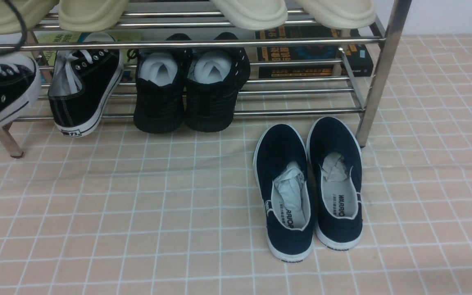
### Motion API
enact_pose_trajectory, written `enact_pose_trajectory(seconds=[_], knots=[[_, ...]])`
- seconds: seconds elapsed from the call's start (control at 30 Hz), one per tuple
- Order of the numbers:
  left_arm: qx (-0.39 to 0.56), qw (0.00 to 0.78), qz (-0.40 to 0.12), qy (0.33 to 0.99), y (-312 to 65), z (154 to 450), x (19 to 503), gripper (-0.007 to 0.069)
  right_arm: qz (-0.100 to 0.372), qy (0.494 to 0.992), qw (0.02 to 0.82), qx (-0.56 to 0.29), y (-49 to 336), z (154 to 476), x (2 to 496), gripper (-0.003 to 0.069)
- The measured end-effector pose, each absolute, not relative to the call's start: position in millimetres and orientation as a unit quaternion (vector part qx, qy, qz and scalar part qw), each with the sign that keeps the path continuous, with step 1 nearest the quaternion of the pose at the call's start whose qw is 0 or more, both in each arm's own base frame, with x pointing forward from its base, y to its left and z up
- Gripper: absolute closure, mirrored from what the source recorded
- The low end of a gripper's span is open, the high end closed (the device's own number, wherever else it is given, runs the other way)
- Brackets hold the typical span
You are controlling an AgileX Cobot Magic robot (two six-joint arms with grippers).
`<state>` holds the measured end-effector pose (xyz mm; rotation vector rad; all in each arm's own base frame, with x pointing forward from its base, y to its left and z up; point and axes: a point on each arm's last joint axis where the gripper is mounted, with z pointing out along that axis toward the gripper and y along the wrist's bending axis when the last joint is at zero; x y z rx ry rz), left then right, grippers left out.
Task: Take the shoes off the shelf from the light coffee tablecloth by hand.
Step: 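Set the held shoe down on the floor in front of the rack with the left gripper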
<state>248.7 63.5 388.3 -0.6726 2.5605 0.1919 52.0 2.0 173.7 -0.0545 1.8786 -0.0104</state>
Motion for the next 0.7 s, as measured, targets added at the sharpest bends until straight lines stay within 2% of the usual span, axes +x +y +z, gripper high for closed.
enact_pose_trajectory(seconds=[0.1, 0.17, 0.23, 0.37, 0.5, 0.7], knots=[[-0.266, 0.191, 0.071, 0.942, 60, 355, 228, 0.0603, -0.005, 0.807, 0.59, -0.024, 2, 174, 52, 0.042], [-0.273, 0.177, 0.072, 0.943, 59, 344, 223, 0.0603, -0.005, 0.807, 0.59, -0.024, 2, 174, 52, 0.042], [-0.29, 0.148, 0.072, 0.943, 58, 314, 215, 0.0603, -0.005, 0.807, 0.59, -0.024, 2, 174, 52, 0.042], [-0.311, 0.158, 0.062, 0.935, 56, 280, 213, 0.0603, -0.005, 0.807, 0.59, -0.024, 2, 174, 52, 0.042], [-0.326, 0.201, 0.052, 0.922, 57, 266, 217, 0.0603, -0.005, 0.807, 0.59, -0.024, 2, 174, 52, 0.042], [-0.339, 0.253, 0.065, 0.904, 62, 269, 223, 0.0603, -0.005, 0.807, 0.59, -0.024, 2, 174, 52, 0.042]])
